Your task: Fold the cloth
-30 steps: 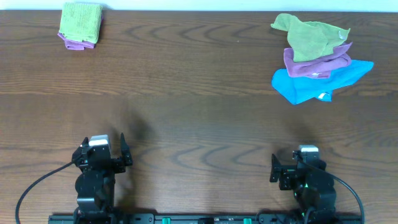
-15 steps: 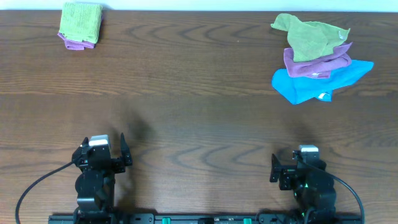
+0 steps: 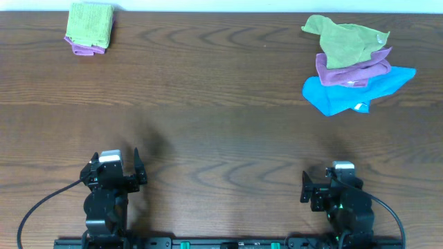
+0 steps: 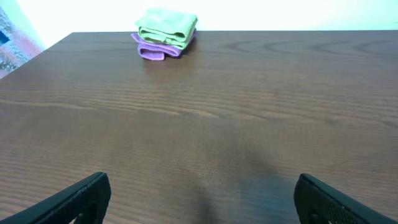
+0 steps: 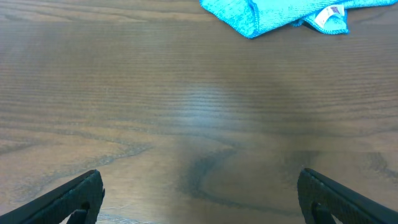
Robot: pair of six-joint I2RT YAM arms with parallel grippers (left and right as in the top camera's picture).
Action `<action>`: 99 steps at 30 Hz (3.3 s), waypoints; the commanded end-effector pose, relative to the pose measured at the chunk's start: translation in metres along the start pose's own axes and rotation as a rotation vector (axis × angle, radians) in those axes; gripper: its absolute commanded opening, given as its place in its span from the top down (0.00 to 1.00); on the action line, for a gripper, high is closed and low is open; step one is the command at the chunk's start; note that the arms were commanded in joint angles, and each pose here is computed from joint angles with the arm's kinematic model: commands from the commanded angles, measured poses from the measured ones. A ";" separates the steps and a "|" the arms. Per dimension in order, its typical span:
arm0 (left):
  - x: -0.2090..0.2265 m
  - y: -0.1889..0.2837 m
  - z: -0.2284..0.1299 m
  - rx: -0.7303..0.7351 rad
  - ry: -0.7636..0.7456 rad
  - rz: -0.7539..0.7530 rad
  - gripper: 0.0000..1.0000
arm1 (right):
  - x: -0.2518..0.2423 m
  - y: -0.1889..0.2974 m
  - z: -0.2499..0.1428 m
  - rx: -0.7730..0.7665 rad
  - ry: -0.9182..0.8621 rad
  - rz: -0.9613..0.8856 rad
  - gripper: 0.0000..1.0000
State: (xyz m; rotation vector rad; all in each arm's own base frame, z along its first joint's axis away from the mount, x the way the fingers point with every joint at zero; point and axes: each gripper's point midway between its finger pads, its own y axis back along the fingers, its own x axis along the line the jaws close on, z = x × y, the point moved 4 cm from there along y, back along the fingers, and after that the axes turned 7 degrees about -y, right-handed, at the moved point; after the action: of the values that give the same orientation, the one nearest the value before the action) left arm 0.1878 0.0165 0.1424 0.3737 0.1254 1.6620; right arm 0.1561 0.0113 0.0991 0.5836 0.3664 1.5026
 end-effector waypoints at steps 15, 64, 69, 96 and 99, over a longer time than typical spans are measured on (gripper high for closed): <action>0.000 -0.003 -0.010 0.026 0.003 0.013 0.05 | 0.010 0.003 0.042 -0.204 -0.324 0.087 0.01; 0.000 -0.003 -0.010 0.026 0.003 0.013 0.05 | -0.109 -0.230 0.137 0.078 -0.671 -0.181 0.04; 0.000 -0.003 -0.010 0.026 0.003 0.013 0.04 | -0.107 -0.229 0.127 0.130 -0.681 -0.185 0.07; 0.000 -0.003 -0.010 0.026 0.003 0.013 0.05 | 0.023 -0.183 0.281 0.053 -0.377 0.381 0.99; 0.000 -0.003 -0.010 0.026 0.003 0.013 0.05 | 0.076 -0.166 0.304 0.067 -0.284 0.474 0.99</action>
State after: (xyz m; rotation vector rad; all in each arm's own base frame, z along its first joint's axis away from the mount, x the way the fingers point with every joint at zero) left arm 0.1878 0.0169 0.1425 0.3739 0.1250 1.6646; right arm 0.4693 0.0027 0.2107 1.0798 0.0216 1.6093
